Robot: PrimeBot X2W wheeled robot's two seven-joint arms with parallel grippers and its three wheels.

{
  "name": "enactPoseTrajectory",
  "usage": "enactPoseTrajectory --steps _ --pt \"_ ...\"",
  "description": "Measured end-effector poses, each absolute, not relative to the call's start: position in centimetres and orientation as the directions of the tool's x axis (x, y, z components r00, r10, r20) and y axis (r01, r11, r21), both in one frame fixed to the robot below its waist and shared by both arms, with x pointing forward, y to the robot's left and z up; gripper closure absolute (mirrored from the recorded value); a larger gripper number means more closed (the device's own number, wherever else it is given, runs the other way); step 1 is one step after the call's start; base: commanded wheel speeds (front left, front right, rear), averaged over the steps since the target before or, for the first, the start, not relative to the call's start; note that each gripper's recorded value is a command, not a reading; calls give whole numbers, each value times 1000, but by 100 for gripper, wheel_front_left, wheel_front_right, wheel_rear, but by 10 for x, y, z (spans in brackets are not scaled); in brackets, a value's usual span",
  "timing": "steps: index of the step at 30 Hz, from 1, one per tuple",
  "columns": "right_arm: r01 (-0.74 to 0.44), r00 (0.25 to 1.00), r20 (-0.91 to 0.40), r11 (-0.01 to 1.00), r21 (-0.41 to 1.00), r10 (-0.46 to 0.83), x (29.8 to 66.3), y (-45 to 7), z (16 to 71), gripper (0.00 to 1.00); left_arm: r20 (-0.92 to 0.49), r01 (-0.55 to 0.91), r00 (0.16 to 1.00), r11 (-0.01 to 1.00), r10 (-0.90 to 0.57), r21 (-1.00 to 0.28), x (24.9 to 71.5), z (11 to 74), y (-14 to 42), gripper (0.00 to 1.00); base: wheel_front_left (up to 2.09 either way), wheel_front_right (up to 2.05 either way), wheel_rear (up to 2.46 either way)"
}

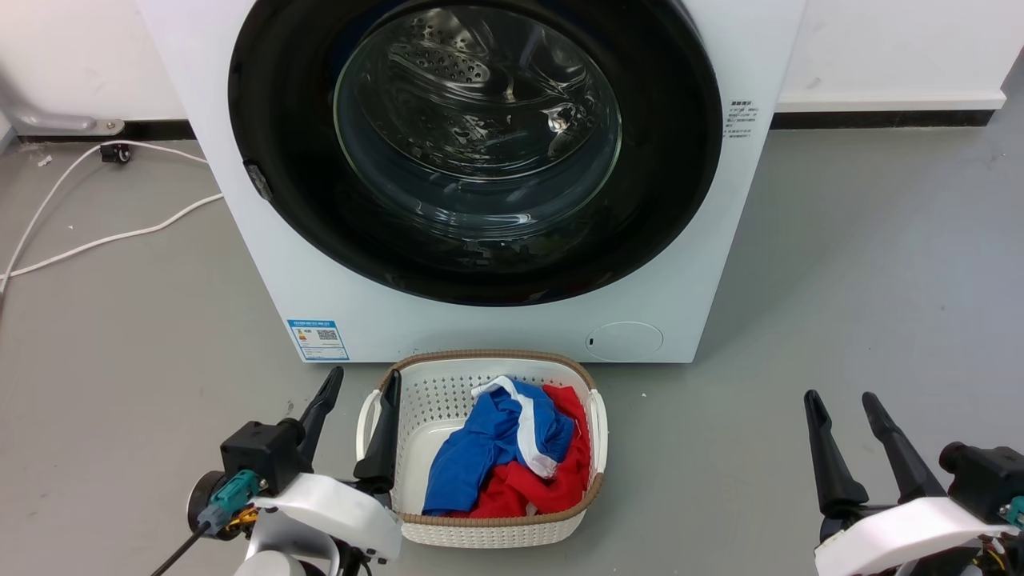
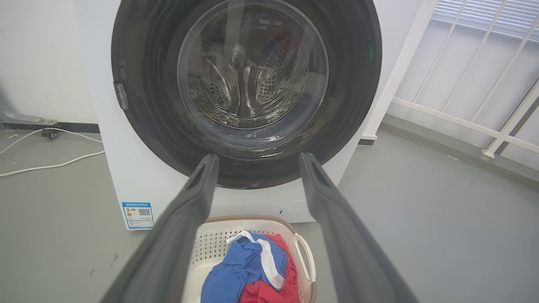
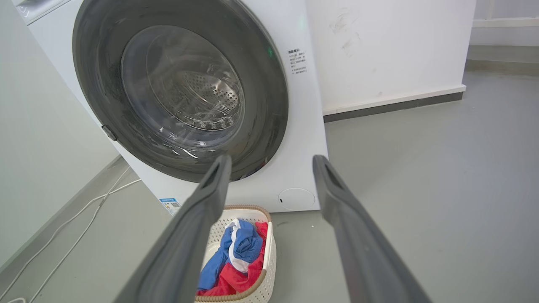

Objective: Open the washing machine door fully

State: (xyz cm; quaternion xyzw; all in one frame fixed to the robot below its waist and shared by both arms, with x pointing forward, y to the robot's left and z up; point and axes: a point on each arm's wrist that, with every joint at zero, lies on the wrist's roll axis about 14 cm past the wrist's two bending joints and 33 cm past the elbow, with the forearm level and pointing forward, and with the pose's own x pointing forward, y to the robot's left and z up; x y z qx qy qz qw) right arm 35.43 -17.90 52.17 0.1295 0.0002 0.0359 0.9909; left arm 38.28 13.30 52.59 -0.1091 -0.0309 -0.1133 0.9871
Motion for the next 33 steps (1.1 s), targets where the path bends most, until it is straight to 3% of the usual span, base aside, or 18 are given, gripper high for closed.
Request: enactPoseTrajectory --steps 33 --pt "-86 996 44 994 65 83 352 -176 532 0 58 227 973 973 -224 -48 378 508 130 0 0 0 0"
